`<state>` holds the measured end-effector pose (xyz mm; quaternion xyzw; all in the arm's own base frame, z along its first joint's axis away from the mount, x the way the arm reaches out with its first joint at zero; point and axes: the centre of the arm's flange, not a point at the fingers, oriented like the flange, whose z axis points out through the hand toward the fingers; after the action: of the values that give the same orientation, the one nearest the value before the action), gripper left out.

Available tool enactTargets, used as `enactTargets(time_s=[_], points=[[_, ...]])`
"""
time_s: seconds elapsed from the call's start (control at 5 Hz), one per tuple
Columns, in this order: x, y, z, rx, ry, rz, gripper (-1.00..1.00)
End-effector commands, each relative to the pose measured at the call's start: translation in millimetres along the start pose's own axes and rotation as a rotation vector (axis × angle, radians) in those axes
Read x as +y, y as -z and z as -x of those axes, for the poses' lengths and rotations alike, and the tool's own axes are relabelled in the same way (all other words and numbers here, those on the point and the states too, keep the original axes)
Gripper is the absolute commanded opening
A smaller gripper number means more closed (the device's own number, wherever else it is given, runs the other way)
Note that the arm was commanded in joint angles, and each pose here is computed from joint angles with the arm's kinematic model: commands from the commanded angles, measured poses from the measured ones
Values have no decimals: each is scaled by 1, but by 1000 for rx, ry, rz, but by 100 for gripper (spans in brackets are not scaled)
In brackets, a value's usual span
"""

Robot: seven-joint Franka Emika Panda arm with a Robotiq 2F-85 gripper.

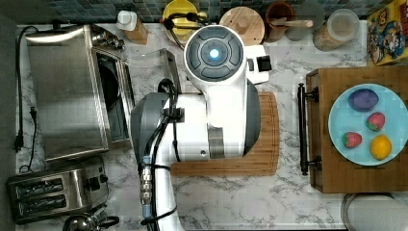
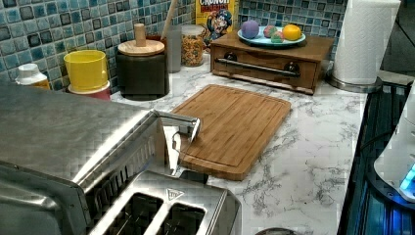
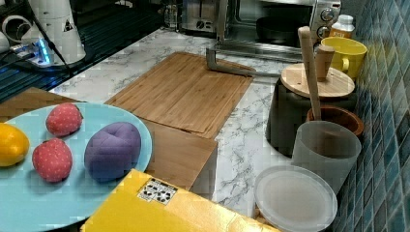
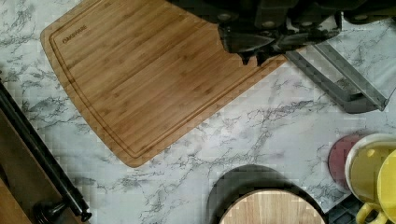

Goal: Close the oven.

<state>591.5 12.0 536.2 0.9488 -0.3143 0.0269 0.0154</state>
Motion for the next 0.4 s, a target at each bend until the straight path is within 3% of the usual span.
enactTargets(time_s=[0.2,0.4], points=[[-7,-26,-16,-99,125,-14,-100],[3,-53,-40,-163,275,-108,-100]])
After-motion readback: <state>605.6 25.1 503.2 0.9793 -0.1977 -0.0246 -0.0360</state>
